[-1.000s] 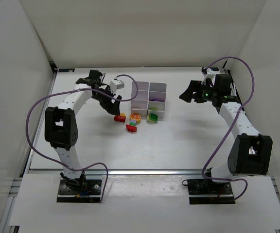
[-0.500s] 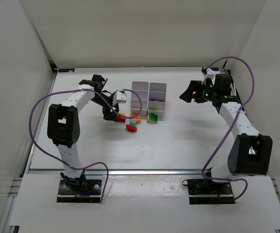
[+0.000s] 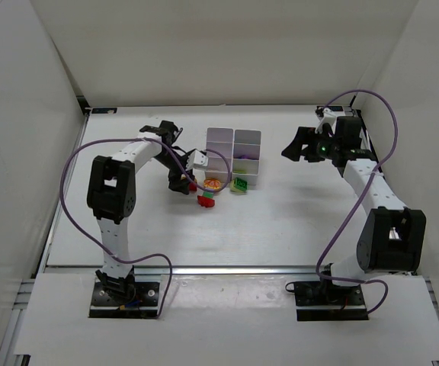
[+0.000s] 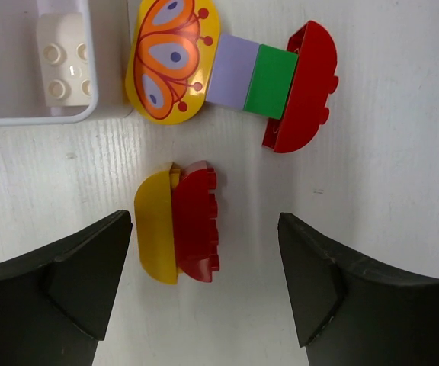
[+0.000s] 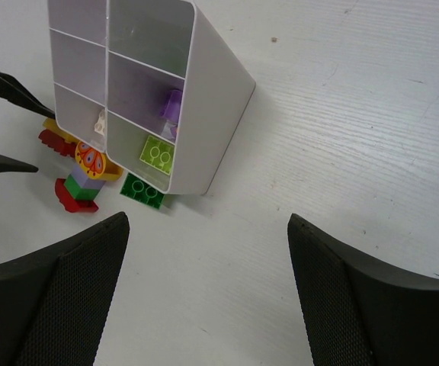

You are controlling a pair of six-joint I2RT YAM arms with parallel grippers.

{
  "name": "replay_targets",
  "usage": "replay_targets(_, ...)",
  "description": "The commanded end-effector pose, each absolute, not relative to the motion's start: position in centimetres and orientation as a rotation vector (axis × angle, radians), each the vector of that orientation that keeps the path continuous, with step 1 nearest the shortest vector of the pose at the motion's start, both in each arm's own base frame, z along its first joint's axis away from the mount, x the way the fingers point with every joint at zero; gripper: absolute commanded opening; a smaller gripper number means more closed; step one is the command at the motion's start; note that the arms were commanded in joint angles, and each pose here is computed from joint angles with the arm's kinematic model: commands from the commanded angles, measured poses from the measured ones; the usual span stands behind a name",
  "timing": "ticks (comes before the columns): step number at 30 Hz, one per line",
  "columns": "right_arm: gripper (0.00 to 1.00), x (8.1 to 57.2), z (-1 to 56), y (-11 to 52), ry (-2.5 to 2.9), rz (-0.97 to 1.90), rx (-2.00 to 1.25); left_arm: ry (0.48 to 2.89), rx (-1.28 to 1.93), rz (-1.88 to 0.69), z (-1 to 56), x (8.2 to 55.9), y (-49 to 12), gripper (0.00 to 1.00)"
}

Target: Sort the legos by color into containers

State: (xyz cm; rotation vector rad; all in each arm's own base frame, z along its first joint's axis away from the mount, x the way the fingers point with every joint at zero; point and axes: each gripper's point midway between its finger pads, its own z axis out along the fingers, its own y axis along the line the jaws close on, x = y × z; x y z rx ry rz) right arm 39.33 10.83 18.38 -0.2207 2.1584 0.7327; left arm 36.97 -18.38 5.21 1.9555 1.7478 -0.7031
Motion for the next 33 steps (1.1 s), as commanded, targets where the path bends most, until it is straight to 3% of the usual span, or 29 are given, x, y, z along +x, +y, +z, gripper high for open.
replay_targets(1,0.88,40.7,20.1,10.7,2.103,0.708,-0.248,1.705,1.948,-0.66,6.6,38.3,-18.4,0.87)
replay_targets(11,0.88,41.5,20.2,10.7,2.097,0.711,-0.254,1.733,1.938,-0.619,6.0,39.1,-17.5,0.86)
replay_targets(17,0.88,41.7,20.0,10.7,2.104,0.709,-0.254,1.782,1.912,-0.63,5.3,39.3,-17.2,0.79)
replay_targets(28,0.87,41.9,19.8,10.6,2.113,0.703,-0.247,1.835,1.881,-0.612,4.5,40.0,-17.0,0.61)
replay_targets(33,0.86,42.0,19.9,10.6,2.109,0.703,-0.251,1.866,1.865,-0.587,4.0,39.9,-16.7,0.41)
